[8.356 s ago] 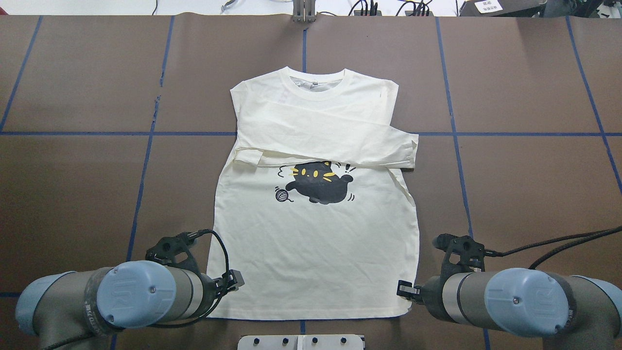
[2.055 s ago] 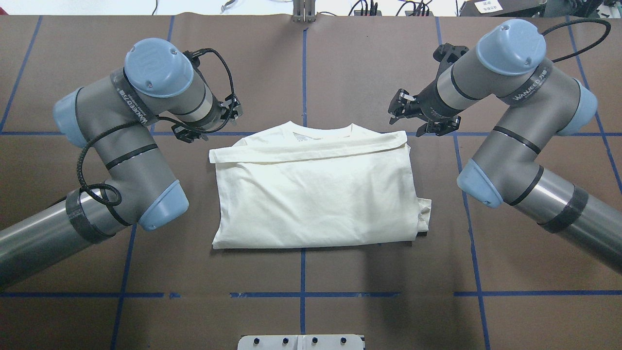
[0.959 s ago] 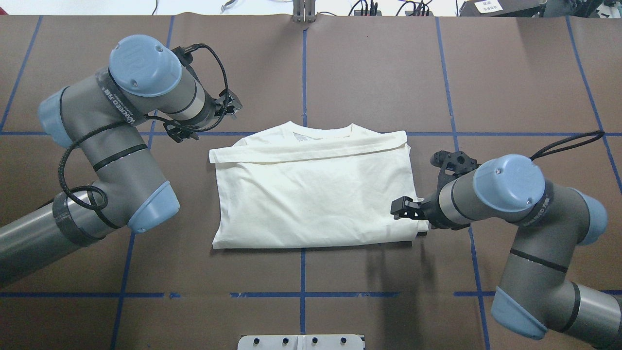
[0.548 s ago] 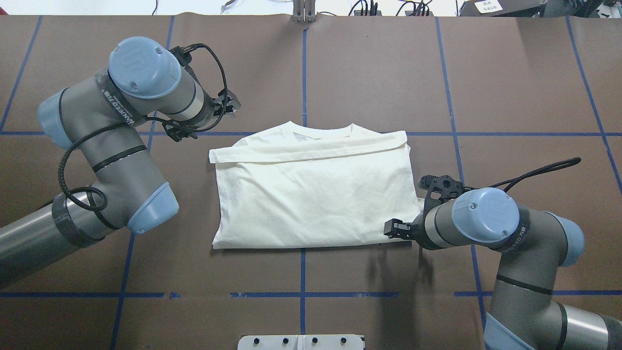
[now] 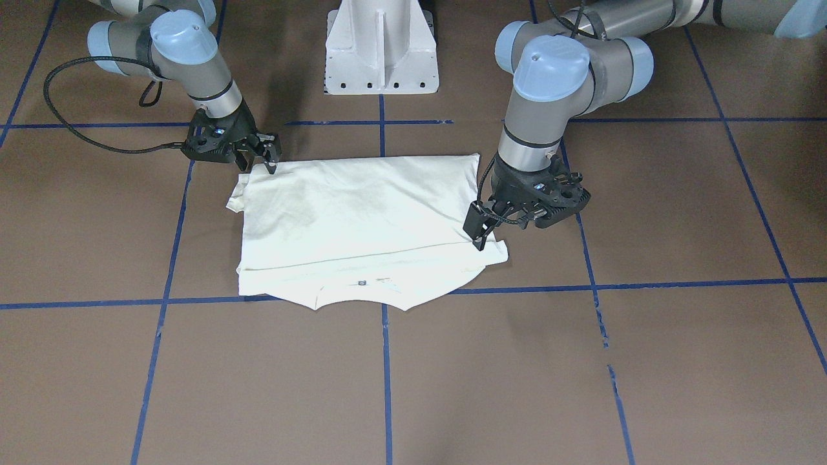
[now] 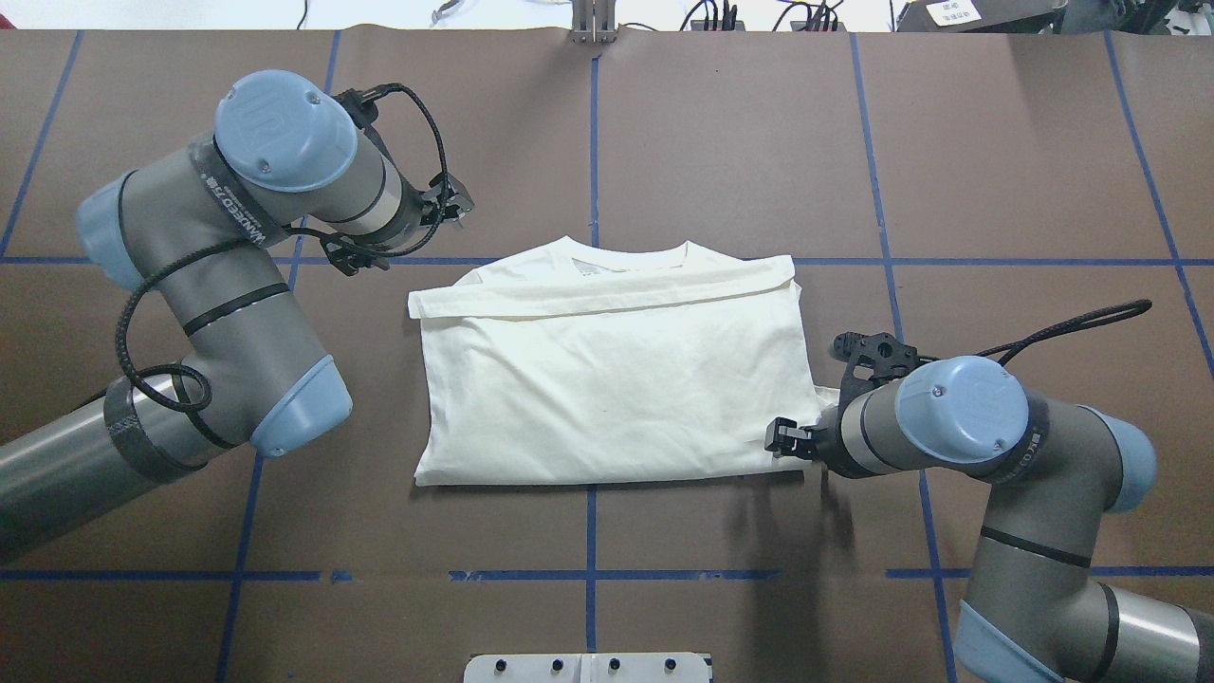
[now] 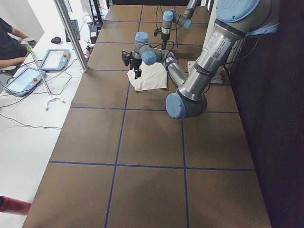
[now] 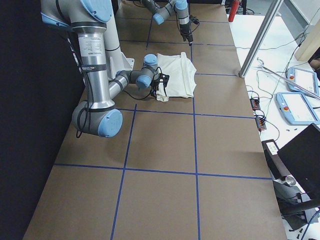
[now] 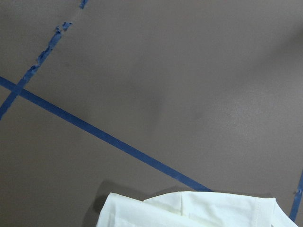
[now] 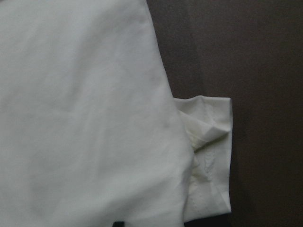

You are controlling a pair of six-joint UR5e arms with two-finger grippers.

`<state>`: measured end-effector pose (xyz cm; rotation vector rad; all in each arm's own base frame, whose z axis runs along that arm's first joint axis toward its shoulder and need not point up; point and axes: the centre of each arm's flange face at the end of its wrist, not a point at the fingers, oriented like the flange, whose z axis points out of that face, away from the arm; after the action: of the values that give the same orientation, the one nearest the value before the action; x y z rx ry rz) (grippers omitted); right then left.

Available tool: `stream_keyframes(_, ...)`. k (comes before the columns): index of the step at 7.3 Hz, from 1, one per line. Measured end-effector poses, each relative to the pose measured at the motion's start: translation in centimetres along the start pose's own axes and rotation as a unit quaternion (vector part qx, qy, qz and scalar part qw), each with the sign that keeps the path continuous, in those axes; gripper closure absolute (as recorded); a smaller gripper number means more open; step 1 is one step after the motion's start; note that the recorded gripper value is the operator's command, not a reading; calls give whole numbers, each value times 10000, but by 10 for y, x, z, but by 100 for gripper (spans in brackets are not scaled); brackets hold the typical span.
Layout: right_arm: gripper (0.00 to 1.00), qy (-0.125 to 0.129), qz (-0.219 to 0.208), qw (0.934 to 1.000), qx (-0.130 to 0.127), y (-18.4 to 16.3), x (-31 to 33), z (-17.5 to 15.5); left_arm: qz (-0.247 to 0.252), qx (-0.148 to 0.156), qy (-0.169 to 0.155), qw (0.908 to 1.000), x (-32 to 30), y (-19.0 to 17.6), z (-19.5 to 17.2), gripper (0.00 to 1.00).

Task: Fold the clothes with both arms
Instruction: 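Move the right gripper down to the folded shirt's near corner, then grasp the near corner with the right gripper and rotate the shirt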

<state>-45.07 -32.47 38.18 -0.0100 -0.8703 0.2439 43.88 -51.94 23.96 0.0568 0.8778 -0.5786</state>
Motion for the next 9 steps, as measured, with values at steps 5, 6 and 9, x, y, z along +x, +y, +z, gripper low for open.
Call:
stream_keyframes(5,100,-40,-7,9999,-120,5,4,-8,-8,5,-14,10000,-3,-2,7,0)
stream_keyframes(6,100,-51,-10,9999,-142,6,4,-9,-9,8,-15,10000,-4,-2,8,0)
stream_keyframes(9,100,148,-178,9989,-406,42,39,-14,-5,7,-5,10000,-3,-1,7,0)
